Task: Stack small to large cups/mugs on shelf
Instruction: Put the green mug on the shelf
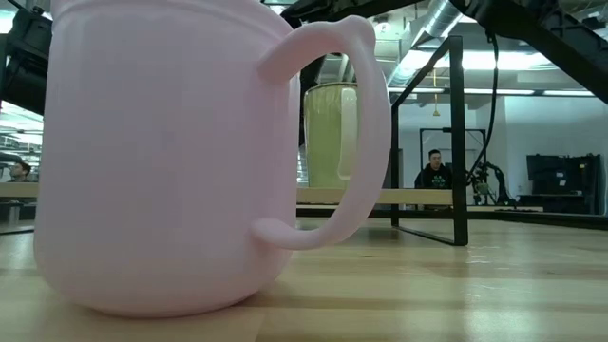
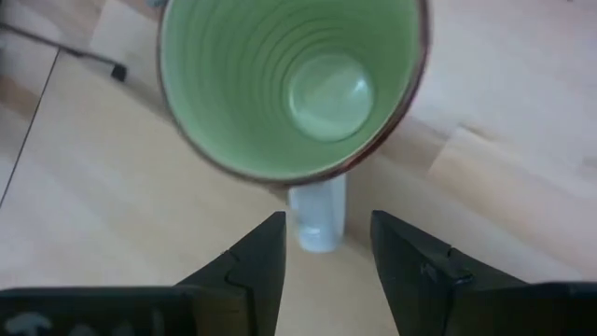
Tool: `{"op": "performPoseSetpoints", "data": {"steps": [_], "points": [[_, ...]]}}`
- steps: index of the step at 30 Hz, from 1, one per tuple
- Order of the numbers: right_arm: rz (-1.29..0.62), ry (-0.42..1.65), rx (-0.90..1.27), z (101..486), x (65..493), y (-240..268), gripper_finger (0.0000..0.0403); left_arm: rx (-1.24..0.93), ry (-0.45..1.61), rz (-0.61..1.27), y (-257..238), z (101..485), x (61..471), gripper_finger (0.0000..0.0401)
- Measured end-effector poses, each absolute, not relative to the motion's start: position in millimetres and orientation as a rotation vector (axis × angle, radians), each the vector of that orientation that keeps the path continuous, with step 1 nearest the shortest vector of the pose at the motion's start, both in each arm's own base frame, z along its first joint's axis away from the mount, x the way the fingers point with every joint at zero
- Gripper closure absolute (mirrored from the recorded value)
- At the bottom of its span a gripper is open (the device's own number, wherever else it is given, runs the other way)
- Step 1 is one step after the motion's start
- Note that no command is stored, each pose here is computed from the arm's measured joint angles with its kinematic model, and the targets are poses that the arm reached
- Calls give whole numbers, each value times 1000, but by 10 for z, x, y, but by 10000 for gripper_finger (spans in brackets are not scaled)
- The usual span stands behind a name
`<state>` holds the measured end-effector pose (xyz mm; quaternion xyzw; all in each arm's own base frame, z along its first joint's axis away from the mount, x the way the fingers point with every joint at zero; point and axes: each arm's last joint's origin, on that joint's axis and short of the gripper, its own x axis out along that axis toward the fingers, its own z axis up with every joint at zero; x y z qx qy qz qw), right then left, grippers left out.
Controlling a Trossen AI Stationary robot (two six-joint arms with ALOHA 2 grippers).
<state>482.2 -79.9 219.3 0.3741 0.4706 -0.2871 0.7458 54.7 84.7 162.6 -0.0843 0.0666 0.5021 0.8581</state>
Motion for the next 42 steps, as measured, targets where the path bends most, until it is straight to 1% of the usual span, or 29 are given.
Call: {"op": "performPoseSetpoints", "data": {"steps": [11,16,18,20,21,22,24,26,27,30,33,36,42], "points": [[-646,1033,797,2191,4799,-881,225,-177,140,1055,847,1626,547,147],[-630,1028,769,2317,4762,-872,225,-176,141,1055,847,1626,547,147],[-644,1033,747,2440,4699,-870,225,-175,141,1055,847,1627,547,147],[-647,968,714,2601,4701,-869,225,-175,141,1054,847,1627,547,147],[-665,972,697,2684,4646,-867,225,-174,141,1055,847,1627,547,147],[-685,976,668,2760,4596,-864,225,-174,141,1055,847,1627,547,147],[-687,910,612,2958,4556,-864,225,-174,143,1054,848,1625,548,147],[-686,906,525,3158,4425,-848,225,-175,144,1054,848,1625,548,147],[-672,875,486,3275,4383,-837,225,-175,146,1053,849,1623,550,147],[-617,866,331,3587,4176,-785,225,-177,149,1053,851,1620,551,147],[-526,899,150,3858,3929,-733,225,-179,153,1049,852,1617,553,147],[-468,924,29,4096,3657,-688,225,-180,154,1047,852,1616,554,147],[-485,911,-33,4380,3282,-732,225,-179,155,1047,852,1615,553,147]]}}
